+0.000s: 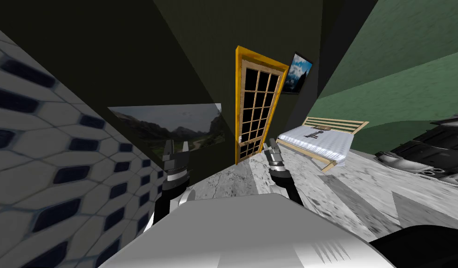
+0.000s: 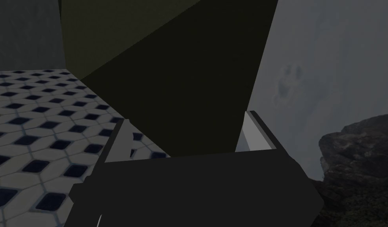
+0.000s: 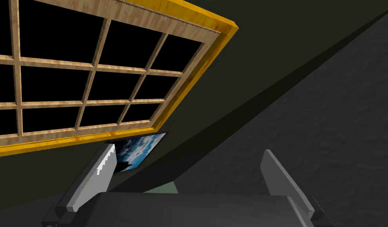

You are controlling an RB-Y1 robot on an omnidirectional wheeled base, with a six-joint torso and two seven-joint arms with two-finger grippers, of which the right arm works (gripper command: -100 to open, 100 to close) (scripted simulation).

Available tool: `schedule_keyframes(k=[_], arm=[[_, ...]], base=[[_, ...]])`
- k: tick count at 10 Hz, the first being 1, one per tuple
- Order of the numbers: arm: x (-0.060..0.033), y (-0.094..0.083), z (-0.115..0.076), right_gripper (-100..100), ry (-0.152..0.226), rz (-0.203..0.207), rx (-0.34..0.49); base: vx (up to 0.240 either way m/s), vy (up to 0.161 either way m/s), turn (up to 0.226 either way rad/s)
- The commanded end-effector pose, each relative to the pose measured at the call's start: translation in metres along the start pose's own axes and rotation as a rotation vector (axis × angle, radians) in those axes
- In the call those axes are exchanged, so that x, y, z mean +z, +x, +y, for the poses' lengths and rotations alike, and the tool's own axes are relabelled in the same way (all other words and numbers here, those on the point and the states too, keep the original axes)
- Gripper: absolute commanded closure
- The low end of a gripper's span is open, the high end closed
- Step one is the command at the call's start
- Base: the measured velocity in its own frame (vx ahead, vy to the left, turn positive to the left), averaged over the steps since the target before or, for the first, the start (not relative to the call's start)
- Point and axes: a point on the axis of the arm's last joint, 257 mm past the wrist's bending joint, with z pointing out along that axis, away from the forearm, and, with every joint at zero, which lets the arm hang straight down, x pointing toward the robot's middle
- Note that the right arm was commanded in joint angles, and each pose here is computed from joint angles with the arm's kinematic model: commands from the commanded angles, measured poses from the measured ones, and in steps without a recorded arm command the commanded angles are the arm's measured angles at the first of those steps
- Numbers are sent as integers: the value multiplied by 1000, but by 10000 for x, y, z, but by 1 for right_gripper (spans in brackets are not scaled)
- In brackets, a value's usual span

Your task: Pull the door open

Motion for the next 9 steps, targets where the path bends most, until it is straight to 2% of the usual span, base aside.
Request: schedule_keyframes(k=[1,8,9], arm=[[-19,16,-92,-100,12,7,-30],[-160,98,-668,-100,80,60,-235],[-177,101,-703,-100,88,61,-234]], base=[[36,-14,45],[86,-33,60],[63,-24,27]])
